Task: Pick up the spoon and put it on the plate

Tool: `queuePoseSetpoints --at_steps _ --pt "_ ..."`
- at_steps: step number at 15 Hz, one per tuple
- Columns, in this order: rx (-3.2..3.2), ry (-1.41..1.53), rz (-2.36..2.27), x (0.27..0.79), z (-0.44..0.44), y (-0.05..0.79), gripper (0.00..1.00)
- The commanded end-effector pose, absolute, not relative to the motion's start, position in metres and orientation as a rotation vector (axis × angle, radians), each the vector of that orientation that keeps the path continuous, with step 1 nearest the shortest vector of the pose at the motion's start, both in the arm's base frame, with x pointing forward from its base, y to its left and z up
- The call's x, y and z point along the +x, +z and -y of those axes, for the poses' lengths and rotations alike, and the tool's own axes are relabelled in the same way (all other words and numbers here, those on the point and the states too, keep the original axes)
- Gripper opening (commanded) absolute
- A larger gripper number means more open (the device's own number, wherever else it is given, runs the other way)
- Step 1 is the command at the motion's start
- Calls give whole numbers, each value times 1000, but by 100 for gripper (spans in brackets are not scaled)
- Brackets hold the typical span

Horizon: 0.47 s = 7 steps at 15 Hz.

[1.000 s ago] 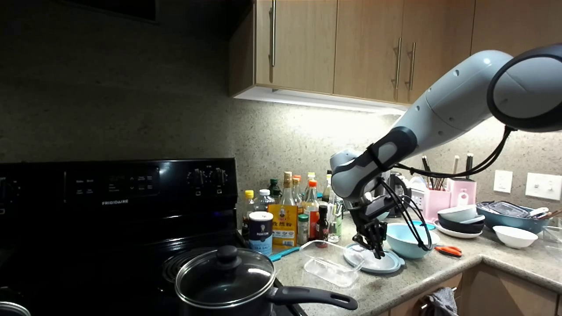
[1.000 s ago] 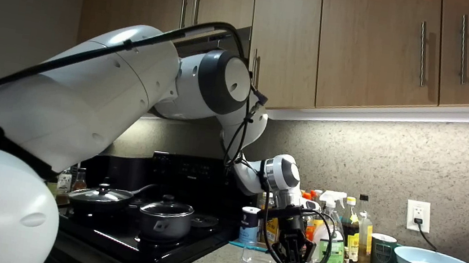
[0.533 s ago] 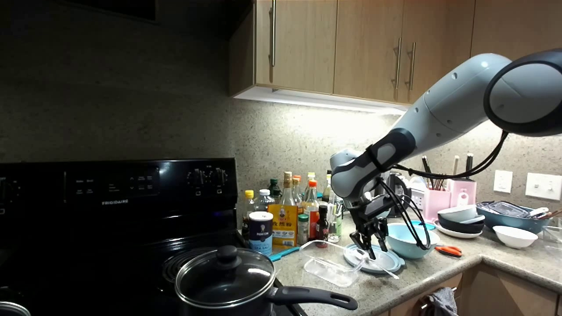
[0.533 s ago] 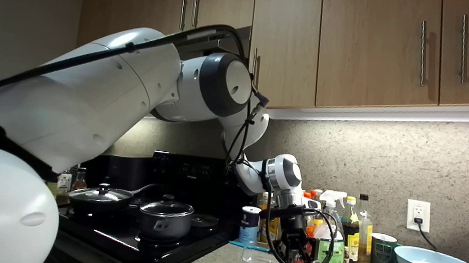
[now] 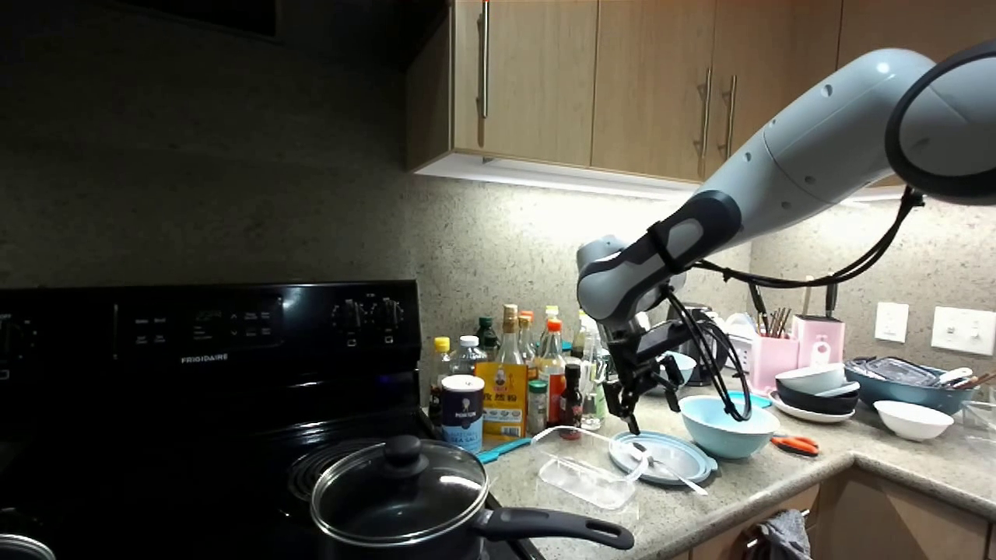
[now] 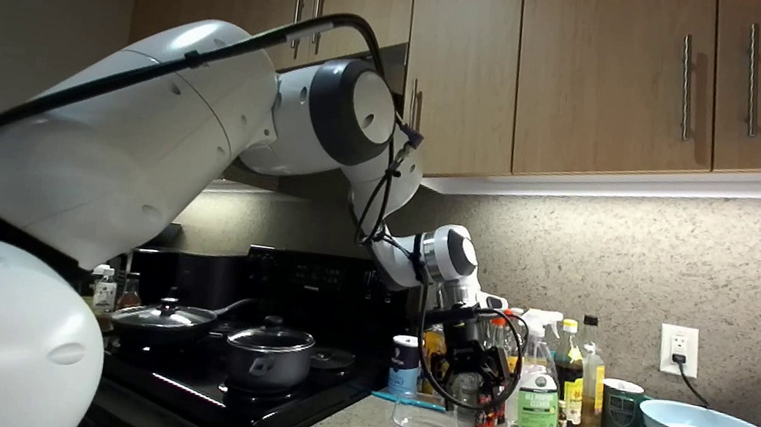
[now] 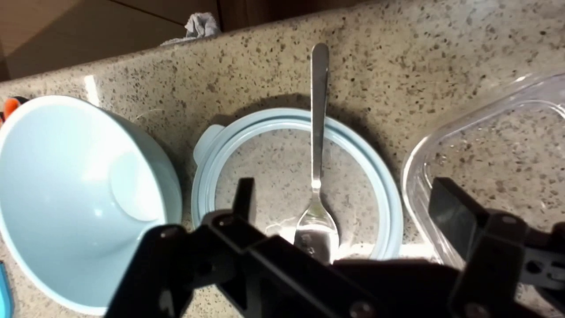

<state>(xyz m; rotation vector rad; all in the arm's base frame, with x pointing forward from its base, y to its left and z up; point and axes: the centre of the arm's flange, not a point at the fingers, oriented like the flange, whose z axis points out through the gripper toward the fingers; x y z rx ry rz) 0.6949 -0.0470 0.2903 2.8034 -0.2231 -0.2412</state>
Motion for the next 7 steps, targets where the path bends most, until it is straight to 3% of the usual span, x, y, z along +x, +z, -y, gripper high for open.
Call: queuePoseSetpoints --at_steps 1,7 --pt "2805 -237 226 693 45 294 100" --pt "2803 -253 230 689 47 291 100"
